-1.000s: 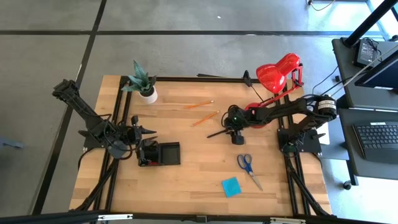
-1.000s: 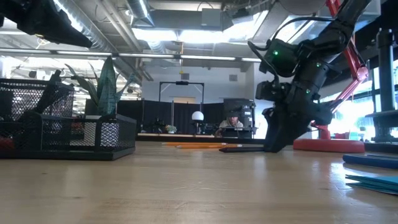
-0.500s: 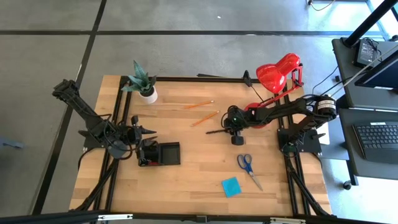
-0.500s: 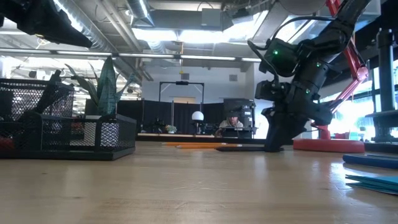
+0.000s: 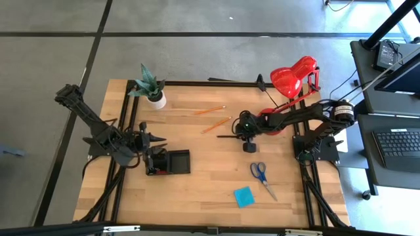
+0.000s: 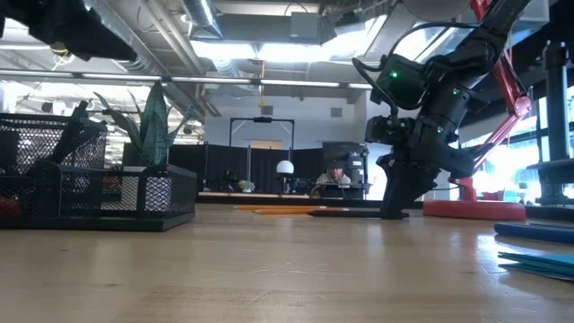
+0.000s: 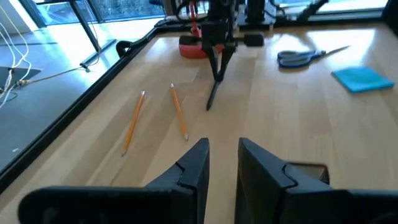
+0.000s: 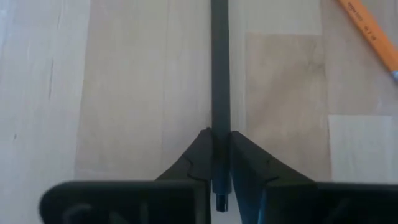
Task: Pick and place office supplies into organizer
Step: Put the black pen into the back left compartment of the desk organizer
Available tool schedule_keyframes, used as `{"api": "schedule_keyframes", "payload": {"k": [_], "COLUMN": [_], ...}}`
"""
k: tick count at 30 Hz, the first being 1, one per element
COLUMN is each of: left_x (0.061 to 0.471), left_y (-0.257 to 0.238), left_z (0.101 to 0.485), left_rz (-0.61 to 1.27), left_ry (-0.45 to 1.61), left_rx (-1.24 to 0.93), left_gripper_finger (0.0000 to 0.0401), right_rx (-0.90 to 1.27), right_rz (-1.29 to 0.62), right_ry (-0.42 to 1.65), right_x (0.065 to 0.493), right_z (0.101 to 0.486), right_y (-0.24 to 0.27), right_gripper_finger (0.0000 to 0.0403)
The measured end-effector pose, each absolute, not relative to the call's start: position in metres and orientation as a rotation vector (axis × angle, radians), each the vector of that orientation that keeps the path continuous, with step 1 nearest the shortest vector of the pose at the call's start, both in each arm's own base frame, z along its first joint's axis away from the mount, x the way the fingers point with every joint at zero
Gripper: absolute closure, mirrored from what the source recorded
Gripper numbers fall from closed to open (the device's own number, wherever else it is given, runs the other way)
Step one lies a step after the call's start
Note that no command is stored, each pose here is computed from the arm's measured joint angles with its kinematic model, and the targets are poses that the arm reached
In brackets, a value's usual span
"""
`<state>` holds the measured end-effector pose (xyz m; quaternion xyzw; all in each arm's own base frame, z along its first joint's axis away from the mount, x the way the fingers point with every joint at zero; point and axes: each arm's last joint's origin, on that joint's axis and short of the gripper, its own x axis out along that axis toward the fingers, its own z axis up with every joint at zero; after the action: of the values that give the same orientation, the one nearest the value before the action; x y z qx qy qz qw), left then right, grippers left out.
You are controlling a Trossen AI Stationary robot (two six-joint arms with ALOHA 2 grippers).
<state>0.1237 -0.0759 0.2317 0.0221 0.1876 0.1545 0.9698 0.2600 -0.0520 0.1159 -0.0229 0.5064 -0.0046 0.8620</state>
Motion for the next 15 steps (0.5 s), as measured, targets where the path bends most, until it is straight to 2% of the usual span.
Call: {"api": "schedule_keyframes", "payload": {"k": [15], "left_x": [0.157], "left_y": [-0.044], "left_z": [0.239], "left_rz": [0.289], "left_ry": [0.398], "left_rx": [0.037], "left_gripper_finger": [0.0336], "right_rx": [-0.037], "right_rz": [-0.030], "right_ry": [1.017], "right_x": [0.272], "right_z": [0.130], "right_y": [-0.055], "right_gripper_finger": [0.0371]}}
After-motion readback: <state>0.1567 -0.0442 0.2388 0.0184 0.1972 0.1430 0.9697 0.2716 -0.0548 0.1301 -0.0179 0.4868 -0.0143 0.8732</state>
